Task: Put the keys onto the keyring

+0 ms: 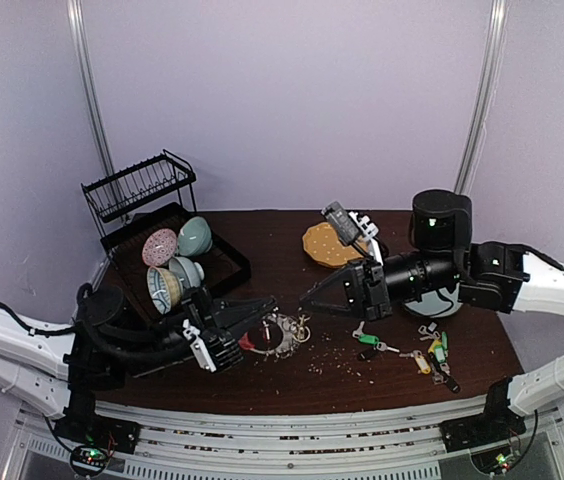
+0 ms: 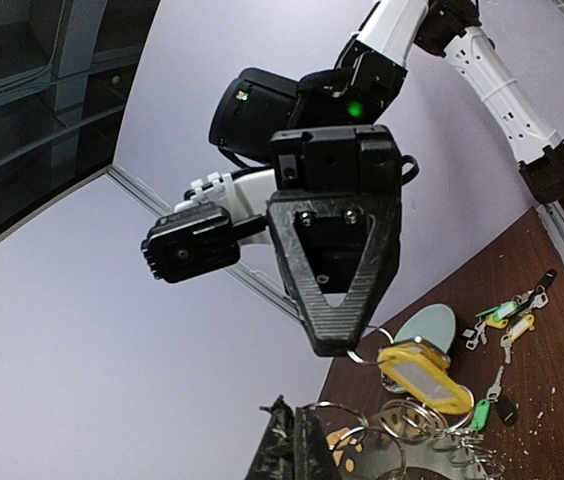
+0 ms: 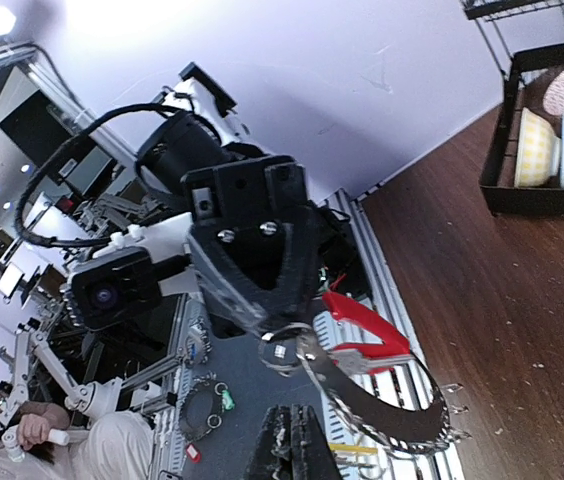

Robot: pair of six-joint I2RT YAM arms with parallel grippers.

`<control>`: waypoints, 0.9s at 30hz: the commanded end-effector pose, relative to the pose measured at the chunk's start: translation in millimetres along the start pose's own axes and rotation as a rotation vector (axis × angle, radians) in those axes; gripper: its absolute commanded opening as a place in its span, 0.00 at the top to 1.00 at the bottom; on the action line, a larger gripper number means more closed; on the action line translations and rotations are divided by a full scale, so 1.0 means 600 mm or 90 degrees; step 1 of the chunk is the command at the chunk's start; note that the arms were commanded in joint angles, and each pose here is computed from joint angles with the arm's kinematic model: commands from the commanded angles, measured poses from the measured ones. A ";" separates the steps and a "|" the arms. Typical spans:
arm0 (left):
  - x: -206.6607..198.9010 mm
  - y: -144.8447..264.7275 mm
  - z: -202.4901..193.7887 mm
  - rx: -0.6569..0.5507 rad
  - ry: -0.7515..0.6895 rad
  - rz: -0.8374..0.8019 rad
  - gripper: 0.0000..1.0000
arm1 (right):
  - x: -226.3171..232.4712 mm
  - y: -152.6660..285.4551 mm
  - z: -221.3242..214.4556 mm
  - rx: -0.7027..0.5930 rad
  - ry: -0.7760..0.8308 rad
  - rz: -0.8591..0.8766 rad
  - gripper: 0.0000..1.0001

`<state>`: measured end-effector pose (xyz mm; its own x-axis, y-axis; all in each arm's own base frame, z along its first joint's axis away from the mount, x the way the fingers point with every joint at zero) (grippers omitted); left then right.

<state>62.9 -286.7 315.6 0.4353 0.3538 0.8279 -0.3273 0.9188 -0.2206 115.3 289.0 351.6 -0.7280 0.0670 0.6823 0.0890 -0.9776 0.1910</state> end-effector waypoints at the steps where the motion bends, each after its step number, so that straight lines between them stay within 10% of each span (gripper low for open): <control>1: 0.028 -0.003 0.006 0.015 0.044 0.069 1.00 | -0.065 0.048 -0.014 -0.017 -0.036 -0.113 1.00; 27: 0.024 0.012 -0.011 0.066 0.090 0.075 1.00 | -0.351 -0.014 -0.240 0.231 -0.258 -0.406 1.00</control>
<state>73.5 -278.2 314.1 0.4928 0.4504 0.7445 -0.4646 0.8596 -0.2125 162.1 246.5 106.2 -0.3849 0.7195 0.5781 0.0377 -0.6136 0.7887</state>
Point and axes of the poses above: each gripper's point midway between its finger pads, its own y axis back along the fingers, its own x axis along the line the jaws close on, z = x × y, the point moved 9 cm from there along y, back along the fingers, and after that the axes turned 5 degrees about -y, right-handed, at the moved point
